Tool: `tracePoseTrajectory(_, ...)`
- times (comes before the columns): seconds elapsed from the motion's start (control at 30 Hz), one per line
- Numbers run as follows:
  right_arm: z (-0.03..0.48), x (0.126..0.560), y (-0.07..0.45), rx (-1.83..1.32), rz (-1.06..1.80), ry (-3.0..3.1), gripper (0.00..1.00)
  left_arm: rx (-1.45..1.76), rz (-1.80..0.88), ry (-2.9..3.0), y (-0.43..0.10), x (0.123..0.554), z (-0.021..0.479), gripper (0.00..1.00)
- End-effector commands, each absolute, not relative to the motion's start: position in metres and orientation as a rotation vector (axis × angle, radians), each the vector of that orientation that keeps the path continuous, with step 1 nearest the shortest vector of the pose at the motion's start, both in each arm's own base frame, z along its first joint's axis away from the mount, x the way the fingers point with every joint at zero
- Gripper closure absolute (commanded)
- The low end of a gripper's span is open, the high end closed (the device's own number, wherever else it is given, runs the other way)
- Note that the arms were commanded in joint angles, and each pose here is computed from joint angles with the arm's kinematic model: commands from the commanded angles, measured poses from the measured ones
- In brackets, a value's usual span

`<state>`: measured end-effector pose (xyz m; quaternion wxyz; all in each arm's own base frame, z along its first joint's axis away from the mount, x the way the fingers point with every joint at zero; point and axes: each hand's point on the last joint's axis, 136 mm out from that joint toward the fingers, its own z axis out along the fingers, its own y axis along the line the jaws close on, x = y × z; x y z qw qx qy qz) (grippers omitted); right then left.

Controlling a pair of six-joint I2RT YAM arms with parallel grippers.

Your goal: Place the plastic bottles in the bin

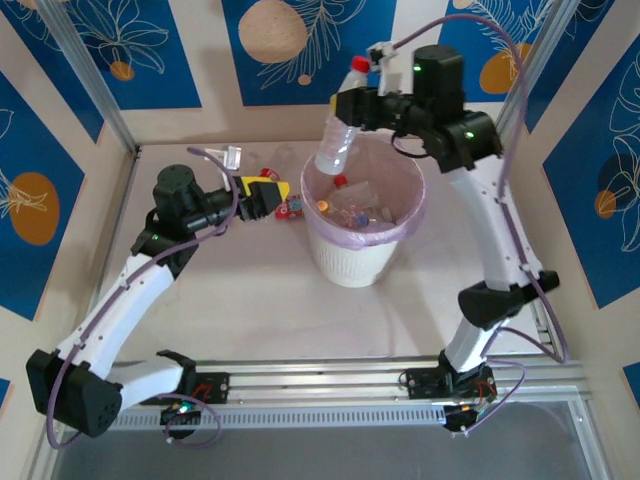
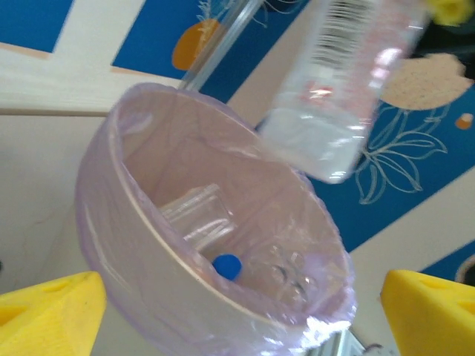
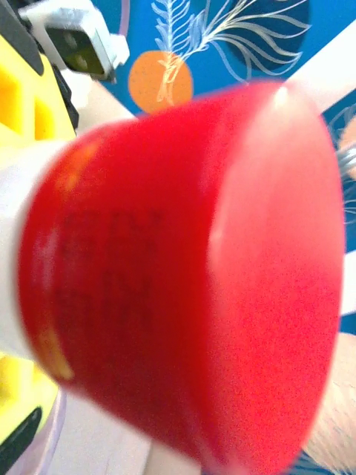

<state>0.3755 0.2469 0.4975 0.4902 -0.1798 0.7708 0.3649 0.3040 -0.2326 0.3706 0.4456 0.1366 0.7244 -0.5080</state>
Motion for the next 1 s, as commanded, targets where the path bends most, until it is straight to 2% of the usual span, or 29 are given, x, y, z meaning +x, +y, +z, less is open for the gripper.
tracePoseTrajectory(0.0,0.512,0.363,0.223,-0.454,0.811,1.819,0.67,0.285,-1.110,1.897,-0.232,0.323,0.358,0.07)
tracePoseTrajectory(0.43,0.424,0.379,0.171,-0.667,0.262,2.018,0.70,0.367,-0.829,2.068,-0.275,0.351,0.323,0.07)
tracePoseTrajectory(0.63,0.390,0.392,0.178,-0.781,0.144,2.040,0.70,0.351,-0.711,2.155,-0.277,0.362,0.296,0.09)
tracePoseTrajectory(0.97,0.327,0.402,0.196,-0.974,0.049,2.084,0.70,0.337,-0.707,2.170,-0.279,0.367,0.288,0.12)
